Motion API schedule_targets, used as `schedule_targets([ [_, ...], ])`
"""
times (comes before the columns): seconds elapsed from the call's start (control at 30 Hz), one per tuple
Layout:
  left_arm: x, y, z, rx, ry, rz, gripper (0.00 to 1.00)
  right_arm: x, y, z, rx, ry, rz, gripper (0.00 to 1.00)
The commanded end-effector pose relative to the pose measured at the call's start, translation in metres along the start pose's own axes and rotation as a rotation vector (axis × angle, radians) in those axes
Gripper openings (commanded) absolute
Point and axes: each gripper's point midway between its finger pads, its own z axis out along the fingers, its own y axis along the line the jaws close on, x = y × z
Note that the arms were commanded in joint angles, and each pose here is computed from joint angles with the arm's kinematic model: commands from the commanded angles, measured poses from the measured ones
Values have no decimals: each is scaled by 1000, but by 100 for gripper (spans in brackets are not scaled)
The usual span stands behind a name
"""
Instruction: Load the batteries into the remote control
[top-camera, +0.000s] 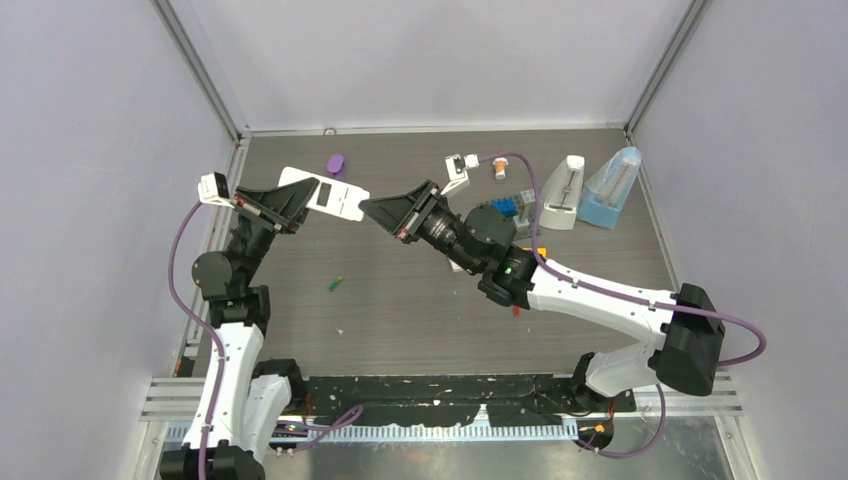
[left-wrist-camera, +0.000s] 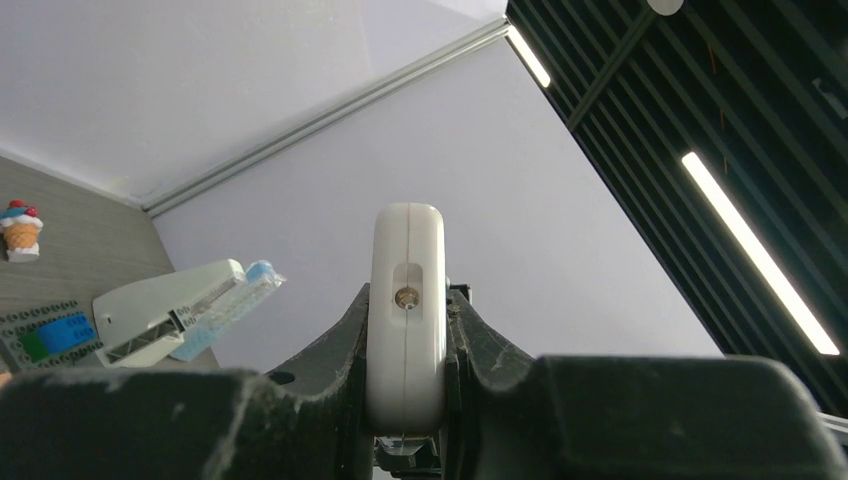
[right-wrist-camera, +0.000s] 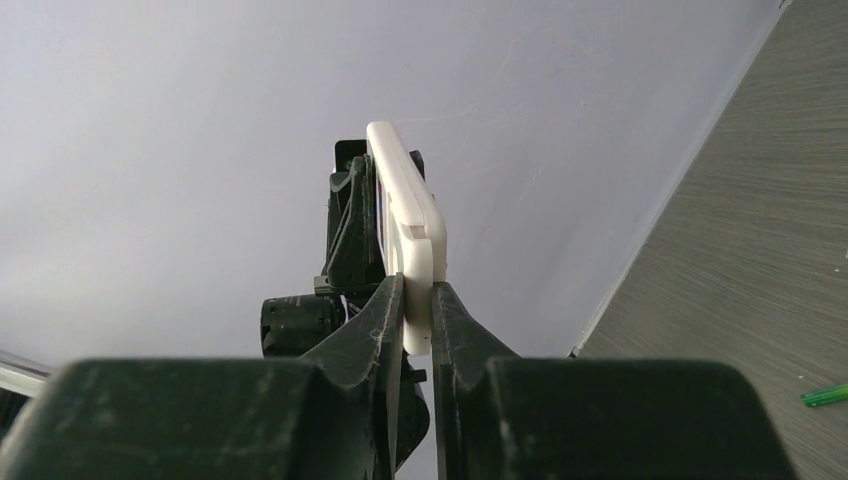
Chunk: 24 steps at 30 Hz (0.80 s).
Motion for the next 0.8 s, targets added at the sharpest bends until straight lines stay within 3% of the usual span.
schedule_targets([
  [0.0,36,-80,-14,235,168,48,0,42,-95,-2,305,126,-100,19],
  [0.77,37,-86,-15,250,160,65,0,58,-130,-9,518,227,-175,33],
])
